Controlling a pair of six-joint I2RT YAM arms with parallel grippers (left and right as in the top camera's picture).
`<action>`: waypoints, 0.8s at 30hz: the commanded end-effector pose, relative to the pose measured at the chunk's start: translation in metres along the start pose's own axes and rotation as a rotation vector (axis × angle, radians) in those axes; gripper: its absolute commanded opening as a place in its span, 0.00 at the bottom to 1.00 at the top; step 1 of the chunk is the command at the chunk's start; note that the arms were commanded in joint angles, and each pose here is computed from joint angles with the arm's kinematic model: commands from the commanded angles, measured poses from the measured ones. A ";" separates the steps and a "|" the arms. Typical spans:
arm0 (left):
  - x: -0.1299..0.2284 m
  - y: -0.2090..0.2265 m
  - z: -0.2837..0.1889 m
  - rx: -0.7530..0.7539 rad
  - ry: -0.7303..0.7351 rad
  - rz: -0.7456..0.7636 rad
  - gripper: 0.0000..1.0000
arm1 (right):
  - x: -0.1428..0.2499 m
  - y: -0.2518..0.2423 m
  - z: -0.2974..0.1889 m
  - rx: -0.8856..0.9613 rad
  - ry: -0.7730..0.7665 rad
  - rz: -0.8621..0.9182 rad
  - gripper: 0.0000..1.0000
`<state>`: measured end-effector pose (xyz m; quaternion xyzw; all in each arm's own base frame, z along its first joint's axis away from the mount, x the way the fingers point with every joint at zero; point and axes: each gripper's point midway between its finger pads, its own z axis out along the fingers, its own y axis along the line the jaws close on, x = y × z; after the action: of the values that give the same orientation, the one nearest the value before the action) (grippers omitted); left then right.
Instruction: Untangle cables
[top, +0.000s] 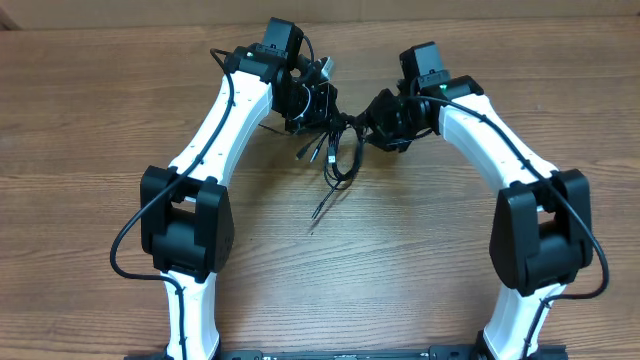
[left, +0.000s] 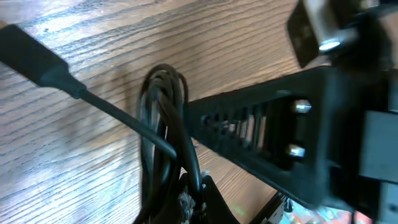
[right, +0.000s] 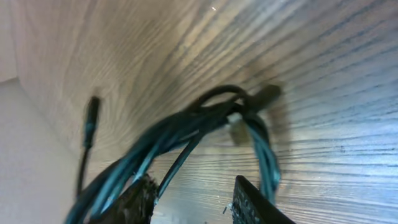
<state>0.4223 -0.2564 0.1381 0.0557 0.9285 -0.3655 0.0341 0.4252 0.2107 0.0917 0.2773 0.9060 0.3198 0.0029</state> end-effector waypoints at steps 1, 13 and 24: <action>-0.003 -0.013 -0.008 0.023 -0.019 0.017 0.04 | 0.006 -0.006 0.014 0.012 0.041 0.018 0.38; -0.004 -0.012 -0.008 0.021 -0.023 -0.003 0.04 | -0.006 0.014 0.024 -0.071 0.010 0.019 0.38; -0.002 -0.016 -0.009 0.045 -0.012 -0.025 0.04 | 0.009 0.009 0.061 -0.011 0.015 0.016 0.26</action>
<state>0.4232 -0.2535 0.1360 0.0386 0.9325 -0.3577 0.0301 0.4429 0.2452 0.0712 0.2846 0.8936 0.3469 0.0119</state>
